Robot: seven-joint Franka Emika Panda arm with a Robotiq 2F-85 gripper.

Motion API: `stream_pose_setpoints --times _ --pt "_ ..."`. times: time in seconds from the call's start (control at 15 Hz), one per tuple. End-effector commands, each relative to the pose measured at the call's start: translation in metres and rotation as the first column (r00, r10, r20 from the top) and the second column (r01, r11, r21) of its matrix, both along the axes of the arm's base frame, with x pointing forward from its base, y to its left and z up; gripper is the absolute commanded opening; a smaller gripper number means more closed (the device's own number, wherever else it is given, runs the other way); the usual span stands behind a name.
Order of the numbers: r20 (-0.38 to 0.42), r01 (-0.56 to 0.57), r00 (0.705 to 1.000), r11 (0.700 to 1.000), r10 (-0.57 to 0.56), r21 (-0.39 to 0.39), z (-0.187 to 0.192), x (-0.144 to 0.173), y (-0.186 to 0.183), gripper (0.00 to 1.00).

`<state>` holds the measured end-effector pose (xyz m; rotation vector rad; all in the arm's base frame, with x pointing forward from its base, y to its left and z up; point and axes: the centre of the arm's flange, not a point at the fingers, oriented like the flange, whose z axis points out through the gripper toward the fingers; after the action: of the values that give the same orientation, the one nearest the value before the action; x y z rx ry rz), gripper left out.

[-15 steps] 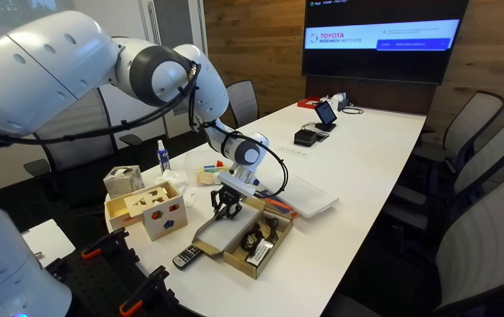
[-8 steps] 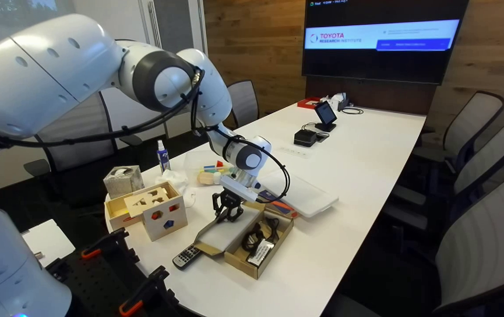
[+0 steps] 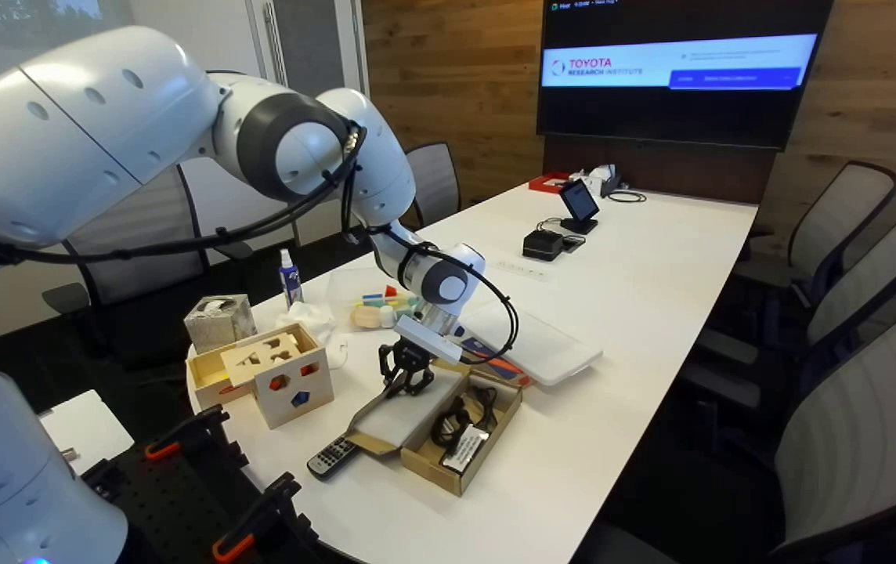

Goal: Open the box

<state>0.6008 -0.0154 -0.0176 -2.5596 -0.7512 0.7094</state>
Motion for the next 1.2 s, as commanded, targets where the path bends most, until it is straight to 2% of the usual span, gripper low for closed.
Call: stream_pose_setpoints --times 0.0,0.07,0.2,0.47,0.67,1.13 --pt "0.036 -0.043 0.999 0.996 0.04 0.074 -0.012 0.0 -0.006 0.39" --pt "0.029 -0.054 0.998 0.994 0.051 0.094 -0.009 0.0 -0.006 0.4" --pt "0.029 -0.071 0.997 0.987 0.067 0.144 -0.003 -0.001 -0.005 0.49" --pt "0.057 -0.118 0.993 0.965 0.107 0.236 0.012 -0.003 0.0 0.77" --pt "0.096 -0.142 0.988 0.954 0.12 0.266 0.031 -0.004 0.003 0.99" --pt "0.177 -0.221 0.968 0.932 0.175 0.288 0.088 -0.01 0.008 1.0"
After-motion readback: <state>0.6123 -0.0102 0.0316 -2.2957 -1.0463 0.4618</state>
